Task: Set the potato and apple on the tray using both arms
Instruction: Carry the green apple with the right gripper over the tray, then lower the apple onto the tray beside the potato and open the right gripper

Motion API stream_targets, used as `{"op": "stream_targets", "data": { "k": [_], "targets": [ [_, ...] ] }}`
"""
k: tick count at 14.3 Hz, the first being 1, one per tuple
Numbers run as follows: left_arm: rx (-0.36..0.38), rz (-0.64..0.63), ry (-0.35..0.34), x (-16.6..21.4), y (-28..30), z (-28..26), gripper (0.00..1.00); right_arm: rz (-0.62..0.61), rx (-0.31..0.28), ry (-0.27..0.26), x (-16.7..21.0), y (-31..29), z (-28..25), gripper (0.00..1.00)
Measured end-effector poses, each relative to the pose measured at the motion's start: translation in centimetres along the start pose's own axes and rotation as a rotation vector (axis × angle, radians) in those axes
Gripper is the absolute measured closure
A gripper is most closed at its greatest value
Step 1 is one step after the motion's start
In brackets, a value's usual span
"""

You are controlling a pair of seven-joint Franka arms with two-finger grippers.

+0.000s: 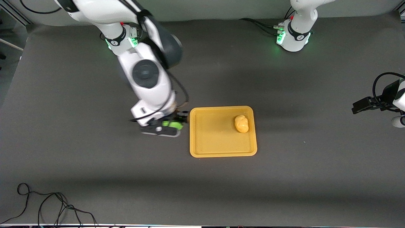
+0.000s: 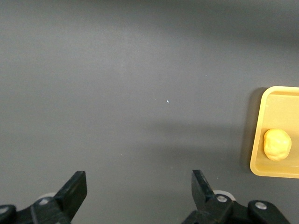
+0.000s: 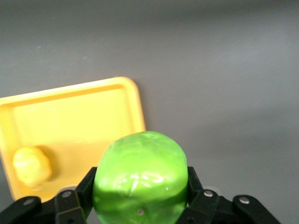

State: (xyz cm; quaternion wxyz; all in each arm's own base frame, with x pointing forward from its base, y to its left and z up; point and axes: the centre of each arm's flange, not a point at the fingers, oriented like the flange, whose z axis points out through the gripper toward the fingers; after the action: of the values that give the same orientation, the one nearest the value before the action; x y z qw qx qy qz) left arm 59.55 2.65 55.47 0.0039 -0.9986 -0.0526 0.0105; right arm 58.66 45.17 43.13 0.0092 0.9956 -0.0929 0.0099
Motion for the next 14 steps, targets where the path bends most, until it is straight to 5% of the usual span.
{"op": "stream_targets", "data": {
  "k": [5, 10, 14],
  "targets": [
    [0.0, 0.001, -0.001, 0.0, 0.0, 0.0, 0.0, 0.015, 0.045, 0.036, -6.5, -9.7, 7.6, 0.22],
    [0.0, 0.004, -0.002, 0.0, 0.0, 0.1, 0.0, 0.007, 0.044, 0.047, -6.8, -11.3, 18.9, 0.22],
    [-0.001, 0.006, -0.002, 0.1, 0.0, 0.2, 0.0, -0.005, 0.027, 0.064, -6.7, -11.3, 22.5, 0.22]
  ]
}}
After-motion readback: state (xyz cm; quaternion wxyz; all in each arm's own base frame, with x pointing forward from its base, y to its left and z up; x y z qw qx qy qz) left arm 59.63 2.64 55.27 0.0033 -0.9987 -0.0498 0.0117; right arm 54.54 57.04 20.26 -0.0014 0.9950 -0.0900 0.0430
